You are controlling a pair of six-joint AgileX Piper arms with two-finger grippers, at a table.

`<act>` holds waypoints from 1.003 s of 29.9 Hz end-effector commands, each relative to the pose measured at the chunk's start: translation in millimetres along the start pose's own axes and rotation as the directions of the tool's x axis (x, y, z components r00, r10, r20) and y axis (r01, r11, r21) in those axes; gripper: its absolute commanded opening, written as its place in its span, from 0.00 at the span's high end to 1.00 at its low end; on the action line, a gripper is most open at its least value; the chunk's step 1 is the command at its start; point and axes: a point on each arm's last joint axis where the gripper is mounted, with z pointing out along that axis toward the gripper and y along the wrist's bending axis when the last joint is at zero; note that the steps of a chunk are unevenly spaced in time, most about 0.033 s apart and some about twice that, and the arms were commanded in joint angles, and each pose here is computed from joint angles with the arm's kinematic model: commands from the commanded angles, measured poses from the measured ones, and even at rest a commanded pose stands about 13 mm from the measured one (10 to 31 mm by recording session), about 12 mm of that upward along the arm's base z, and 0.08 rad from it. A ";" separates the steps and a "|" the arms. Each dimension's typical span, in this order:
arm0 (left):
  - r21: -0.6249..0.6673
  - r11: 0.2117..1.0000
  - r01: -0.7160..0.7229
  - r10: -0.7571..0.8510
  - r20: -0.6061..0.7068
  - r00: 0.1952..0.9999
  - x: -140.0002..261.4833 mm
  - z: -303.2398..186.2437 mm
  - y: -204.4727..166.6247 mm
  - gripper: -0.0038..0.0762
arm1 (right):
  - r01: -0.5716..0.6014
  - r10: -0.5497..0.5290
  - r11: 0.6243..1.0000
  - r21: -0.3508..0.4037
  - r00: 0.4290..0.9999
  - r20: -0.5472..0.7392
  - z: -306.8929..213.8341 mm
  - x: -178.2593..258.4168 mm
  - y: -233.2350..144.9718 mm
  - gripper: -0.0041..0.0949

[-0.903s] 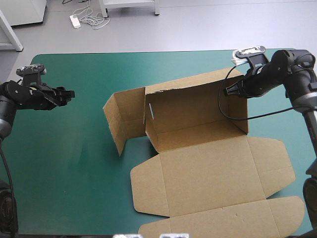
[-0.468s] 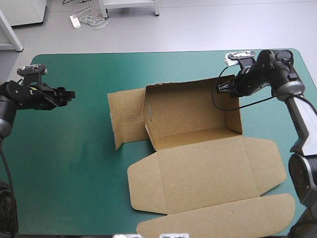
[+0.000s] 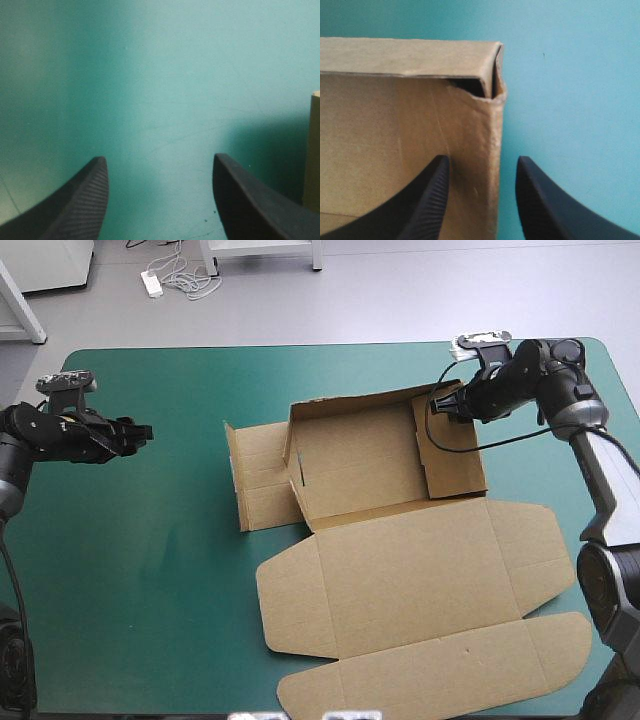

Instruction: Fold the box

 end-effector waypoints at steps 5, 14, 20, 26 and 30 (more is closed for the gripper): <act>0.013 1.000 0.002 -0.003 0.078 0.997 -9.0 -21.9 -6.4 0.40 | 0.018 -0.019 1.000 0.011 0.990 0.140 -36.6 -15.0 3.2 0.41; 0.015 1.000 0.002 -0.003 0.075 0.997 -8.6 -21.9 -6.5 0.40 | 0.066 -0.074 0.997 0.049 0.981 0.182 -100.2 -6.5 11.1 0.41; 0.016 1.000 0.002 -0.003 0.069 0.998 -8.1 -21.9 -6.6 0.40 | 0.073 -0.080 0.996 0.043 0.977 0.196 -130.1 13.0 18.1 0.41; 0.018 1.000 0.002 -0.003 0.063 0.998 -7.6 -21.8 -6.8 0.40 | 0.075 -0.080 0.996 0.039 0.989 0.128 -129.4 42.6 22.8 0.41; 0.020 1.000 0.003 -0.005 0.062 0.998 -7.5 -21.8 -7.0 0.40 | 0.129 -0.141 0.989 0.077 0.975 0.172 -125.8 42.6 36.3 0.41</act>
